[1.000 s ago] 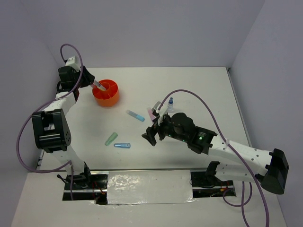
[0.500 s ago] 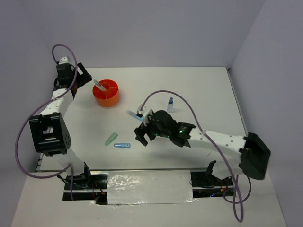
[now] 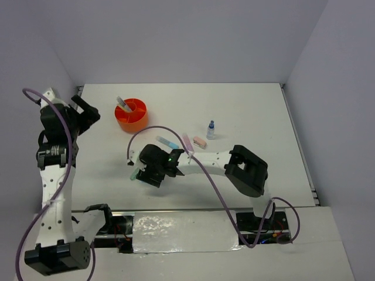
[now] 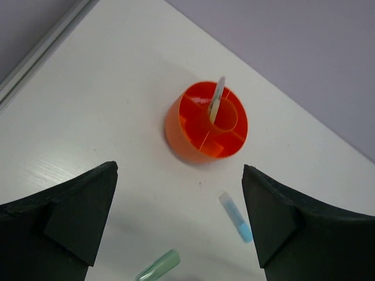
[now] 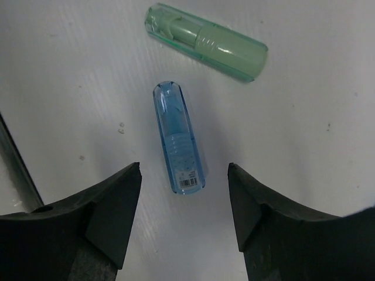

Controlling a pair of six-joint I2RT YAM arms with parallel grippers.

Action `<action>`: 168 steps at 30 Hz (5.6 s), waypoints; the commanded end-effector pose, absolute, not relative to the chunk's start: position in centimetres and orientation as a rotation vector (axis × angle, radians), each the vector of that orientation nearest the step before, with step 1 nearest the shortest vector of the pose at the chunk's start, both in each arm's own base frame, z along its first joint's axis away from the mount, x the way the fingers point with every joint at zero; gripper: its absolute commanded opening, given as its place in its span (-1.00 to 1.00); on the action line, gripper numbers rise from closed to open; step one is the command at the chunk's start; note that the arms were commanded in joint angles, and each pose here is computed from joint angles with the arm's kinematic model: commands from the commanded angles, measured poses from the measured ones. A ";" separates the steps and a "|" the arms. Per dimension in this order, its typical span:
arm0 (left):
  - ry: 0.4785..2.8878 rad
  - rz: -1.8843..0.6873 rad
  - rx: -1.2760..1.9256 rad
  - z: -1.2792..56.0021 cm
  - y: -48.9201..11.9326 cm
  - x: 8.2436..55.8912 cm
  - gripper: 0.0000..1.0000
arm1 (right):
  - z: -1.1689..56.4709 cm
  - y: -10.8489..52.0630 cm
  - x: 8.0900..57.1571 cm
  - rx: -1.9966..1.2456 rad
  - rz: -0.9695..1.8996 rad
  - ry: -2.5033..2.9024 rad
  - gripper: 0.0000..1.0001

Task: Sort the stationery into containers
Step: Pick up the stationery from the center of the board, then place the stationery in the storage box, then pick up the stationery from the center of the board.

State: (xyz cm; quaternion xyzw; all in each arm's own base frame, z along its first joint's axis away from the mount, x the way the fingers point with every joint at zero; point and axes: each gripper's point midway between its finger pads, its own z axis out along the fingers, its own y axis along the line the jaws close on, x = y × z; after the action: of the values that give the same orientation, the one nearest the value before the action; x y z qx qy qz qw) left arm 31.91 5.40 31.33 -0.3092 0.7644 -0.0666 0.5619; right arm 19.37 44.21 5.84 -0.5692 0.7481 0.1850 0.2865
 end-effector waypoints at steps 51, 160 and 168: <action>2.000 -1.127 -0.118 26.6 -18.2 24.8 0.13 | 25.1 40.8 23.5 -0.877 0.536 1.684 -1.00; 1.808 -0.250 -0.528 29.3 4.4 30.9 0.99 | 5.6 50.2 23.1 -2.094 0.502 1.344 0.98; 1.739 -0.213 -0.534 30.2 4.7 29.3 0.99 | 2.1 51.2 24.0 -2.169 0.498 1.364 0.92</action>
State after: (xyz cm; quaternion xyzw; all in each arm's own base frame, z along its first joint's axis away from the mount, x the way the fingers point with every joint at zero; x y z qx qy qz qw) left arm 29.34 4.44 28.65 -0.2439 0.7737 -0.0968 0.5767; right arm 24.00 51.23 3.19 -0.7870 0.5148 0.1870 0.2838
